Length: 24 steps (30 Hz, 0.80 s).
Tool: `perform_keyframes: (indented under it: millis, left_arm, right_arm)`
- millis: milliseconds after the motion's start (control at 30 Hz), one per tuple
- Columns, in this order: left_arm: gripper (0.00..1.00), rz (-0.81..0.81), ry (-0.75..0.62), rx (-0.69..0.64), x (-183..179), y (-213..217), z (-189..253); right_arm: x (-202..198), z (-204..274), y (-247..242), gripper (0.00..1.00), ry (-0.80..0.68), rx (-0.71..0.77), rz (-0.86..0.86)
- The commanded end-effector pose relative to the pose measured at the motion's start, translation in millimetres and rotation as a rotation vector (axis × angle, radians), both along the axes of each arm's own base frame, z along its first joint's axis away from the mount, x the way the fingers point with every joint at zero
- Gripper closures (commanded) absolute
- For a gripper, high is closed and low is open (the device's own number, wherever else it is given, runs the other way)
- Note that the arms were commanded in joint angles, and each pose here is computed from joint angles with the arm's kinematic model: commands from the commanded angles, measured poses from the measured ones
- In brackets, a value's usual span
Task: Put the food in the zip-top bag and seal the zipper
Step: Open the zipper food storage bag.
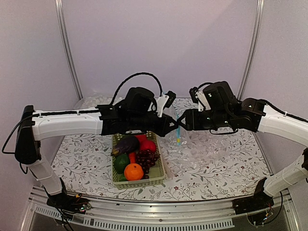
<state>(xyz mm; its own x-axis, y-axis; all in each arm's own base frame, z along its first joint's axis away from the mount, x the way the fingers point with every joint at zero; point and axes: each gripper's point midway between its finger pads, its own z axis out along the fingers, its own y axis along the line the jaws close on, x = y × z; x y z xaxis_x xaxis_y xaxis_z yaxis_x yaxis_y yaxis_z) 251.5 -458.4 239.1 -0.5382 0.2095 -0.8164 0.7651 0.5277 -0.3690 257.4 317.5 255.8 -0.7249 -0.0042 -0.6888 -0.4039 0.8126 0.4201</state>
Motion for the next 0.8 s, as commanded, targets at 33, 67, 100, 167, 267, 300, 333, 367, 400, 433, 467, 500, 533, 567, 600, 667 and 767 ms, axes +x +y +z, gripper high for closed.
perform_keyframes:
  millis: [33,67,100,167,267,300,333,367,400,433,467,500,533,567,600,667,767]
  left_arm:
    - [1.00,-0.019,0.008,-0.005,-1,-3,-4]
    - [1.00,-0.022,0.007,-0.006,-1,-3,-3]
    - [1.00,-0.024,0.009,-0.007,-1,-3,-3]
    - [1.00,-0.033,0.008,-0.012,-3,-4,-2]
    - [1.00,-0.060,0.002,-0.021,-6,-7,1]
    - [1.00,-0.069,-0.003,-0.025,-8,-7,3]
    - [1.00,-0.083,-0.007,-0.027,-10,-8,4]
    - [1.00,-0.092,-0.012,-0.029,-12,-8,5]
    - [1.00,-0.105,-0.015,-0.033,-14,-8,6]
    - [1.00,-0.117,-0.020,-0.036,-16,-8,7]
    - [1.00,-0.130,-0.025,-0.038,-17,-8,8]
    - [1.00,-0.143,-0.032,-0.044,-20,-8,11]
    - [1.00,-0.156,-0.036,-0.047,-22,-7,11]
    - [1.00,-0.165,-0.039,-0.049,-24,-7,12]
    - [1.00,-0.173,-0.043,-0.051,-26,-6,12]
    - [1.00,-0.183,-0.047,-0.051,-28,-5,13]
    - [1.00,-0.192,-0.055,-0.057,-32,-1,14]
  right_arm:
    - [1,3,7,0.49,-0.018,-0.016,0.008]
    - [2,4,6,0.50,-0.019,-0.015,0.006]
    - [1,3,7,0.52,-0.018,-0.017,0.005]
    - [2,3,7,0.54,-0.020,-0.020,0.004]
    - [2,2,9,0.61,-0.015,-0.019,0.016]
    - [1,2,11,0.63,-0.014,-0.016,0.022]
    - [1,1,13,0.65,-0.009,-0.011,0.031]
    - [-1,1,15,0.66,-0.005,-0.004,0.042]
    - [-1,0,17,0.68,-0.003,0.001,0.051]
    - [-3,0,19,0.70,0.002,0.008,0.061]
    - [-3,0,21,0.72,0.005,0.018,0.068]
    - [-5,0,24,0.74,0.008,0.028,0.080]
    - [-6,-1,26,0.76,0.012,0.035,0.092]
    - [-7,0,27,0.79,0.013,0.043,0.098]
    - [-9,0,29,0.82,0.019,0.052,0.112]
    - [-13,1,33,0.88,0.031,0.072,0.140]
    - [-14,-1,33,0.97,0.039,0.079,0.145]
